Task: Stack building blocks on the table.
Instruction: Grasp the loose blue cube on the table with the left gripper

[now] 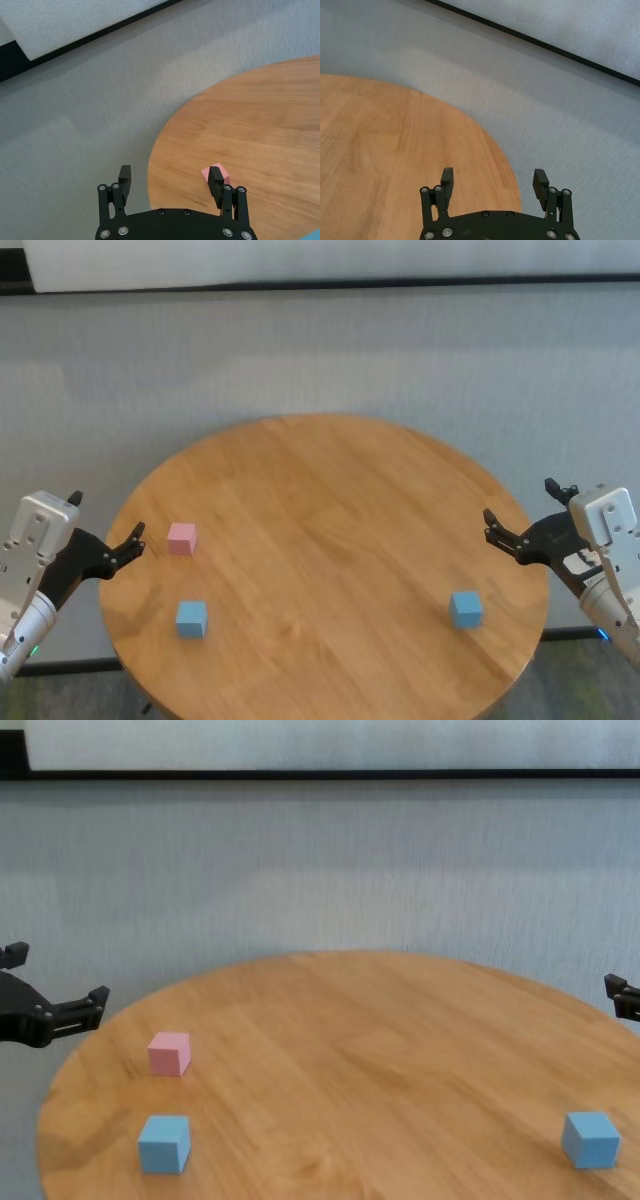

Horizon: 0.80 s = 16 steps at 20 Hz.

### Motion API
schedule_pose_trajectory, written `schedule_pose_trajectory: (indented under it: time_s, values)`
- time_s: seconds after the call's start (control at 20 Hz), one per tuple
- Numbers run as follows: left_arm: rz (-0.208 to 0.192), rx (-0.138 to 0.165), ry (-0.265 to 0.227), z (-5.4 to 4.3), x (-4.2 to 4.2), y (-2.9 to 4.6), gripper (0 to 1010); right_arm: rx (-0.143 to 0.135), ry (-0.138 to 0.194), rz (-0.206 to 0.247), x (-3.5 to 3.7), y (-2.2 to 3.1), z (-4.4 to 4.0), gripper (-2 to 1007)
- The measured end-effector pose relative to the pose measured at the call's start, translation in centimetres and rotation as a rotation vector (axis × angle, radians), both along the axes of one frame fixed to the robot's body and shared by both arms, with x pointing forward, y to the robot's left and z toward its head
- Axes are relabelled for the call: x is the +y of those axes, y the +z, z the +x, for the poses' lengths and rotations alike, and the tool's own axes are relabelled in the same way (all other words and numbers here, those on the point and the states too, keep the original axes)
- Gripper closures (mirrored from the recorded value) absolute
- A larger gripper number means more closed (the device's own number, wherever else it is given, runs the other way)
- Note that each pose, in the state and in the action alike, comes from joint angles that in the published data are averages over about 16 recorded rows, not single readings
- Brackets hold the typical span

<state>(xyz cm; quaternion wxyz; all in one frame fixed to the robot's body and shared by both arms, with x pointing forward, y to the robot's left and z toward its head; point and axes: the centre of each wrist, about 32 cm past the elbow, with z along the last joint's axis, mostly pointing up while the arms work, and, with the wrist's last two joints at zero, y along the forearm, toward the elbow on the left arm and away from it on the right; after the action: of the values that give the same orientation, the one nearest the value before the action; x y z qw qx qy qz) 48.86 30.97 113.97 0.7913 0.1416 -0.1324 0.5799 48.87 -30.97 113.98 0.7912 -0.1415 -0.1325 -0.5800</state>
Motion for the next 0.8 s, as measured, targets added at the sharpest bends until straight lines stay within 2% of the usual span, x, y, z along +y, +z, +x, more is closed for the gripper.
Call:
schedule_pose_trajectory:
  time_s: [0.4, 0.8]
  values:
    - [-0.001, 0.002, -0.004, -0.04, 0.01, 0.02, 10, 0.000, 0.000, 0.000, 0.00, 0.00, 0.00, 0]
    - [-0.015, 0.028, -0.052, -0.89, 0.47, 0.28, 10, 0.000, 0.000, 0.000, 0.00, 0.00, 0.00, 0]
